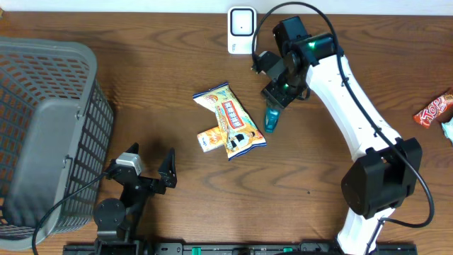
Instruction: Scan the item barcode
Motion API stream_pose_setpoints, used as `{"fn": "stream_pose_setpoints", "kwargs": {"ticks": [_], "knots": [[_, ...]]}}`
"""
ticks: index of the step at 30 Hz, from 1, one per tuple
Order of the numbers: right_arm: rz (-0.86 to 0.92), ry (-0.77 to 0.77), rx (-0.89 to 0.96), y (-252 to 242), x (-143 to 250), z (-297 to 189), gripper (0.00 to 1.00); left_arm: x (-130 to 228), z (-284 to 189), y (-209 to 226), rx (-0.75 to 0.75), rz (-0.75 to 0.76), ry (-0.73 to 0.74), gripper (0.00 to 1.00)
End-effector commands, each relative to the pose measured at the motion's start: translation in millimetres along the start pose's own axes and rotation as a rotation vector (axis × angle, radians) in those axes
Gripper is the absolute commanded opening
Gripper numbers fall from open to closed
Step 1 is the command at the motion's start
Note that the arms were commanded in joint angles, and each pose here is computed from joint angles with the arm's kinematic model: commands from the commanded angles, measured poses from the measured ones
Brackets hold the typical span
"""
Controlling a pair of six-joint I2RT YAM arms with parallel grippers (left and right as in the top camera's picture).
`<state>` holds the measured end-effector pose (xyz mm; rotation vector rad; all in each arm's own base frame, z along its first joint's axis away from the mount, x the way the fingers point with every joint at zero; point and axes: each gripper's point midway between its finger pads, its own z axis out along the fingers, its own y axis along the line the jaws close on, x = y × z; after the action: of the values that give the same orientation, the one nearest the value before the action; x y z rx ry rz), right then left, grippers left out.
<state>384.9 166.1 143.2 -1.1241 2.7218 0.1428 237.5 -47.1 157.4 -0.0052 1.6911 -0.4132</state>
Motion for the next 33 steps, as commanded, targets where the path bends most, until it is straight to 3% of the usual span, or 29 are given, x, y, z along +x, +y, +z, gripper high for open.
{"fn": "stream_pose_setpoints", "kwargs": {"ticks": [1,7,9,13,14,19,21,33], "knots": [[-0.019,-0.03,-0.002,2,-5,-8,0.71,15,1,2,-0.003,-0.012,0.043,0.98],[0.011,-0.062,0.008,4,-13,-14,0.78,15,1,2,-0.003,-0.012,0.044,0.98],[0.068,-0.103,0.016,9,-24,-30,0.85,15,1,2,-0.003,-0.012,0.043,0.98],[0.249,-0.181,0.021,16,-40,-72,0.86,15,1,2,-0.003,-0.012,0.044,0.98],[0.354,-0.2,0.018,18,-42,-86,0.91,15,1,2,-0.003,-0.012,0.043,0.98],[0.961,-0.15,0.175,-4,-11,-88,0.95,15,1,2,-0.003,-0.012,0.044,0.98],[1.092,-0.115,0.204,-3,-1,-74,0.97,15,1,2,-0.003,-0.012,0.043,0.98],[1.155,-0.122,0.259,7,2,11,0.99,15,1,2,-0.003,-0.012,0.043,0.98]]}}
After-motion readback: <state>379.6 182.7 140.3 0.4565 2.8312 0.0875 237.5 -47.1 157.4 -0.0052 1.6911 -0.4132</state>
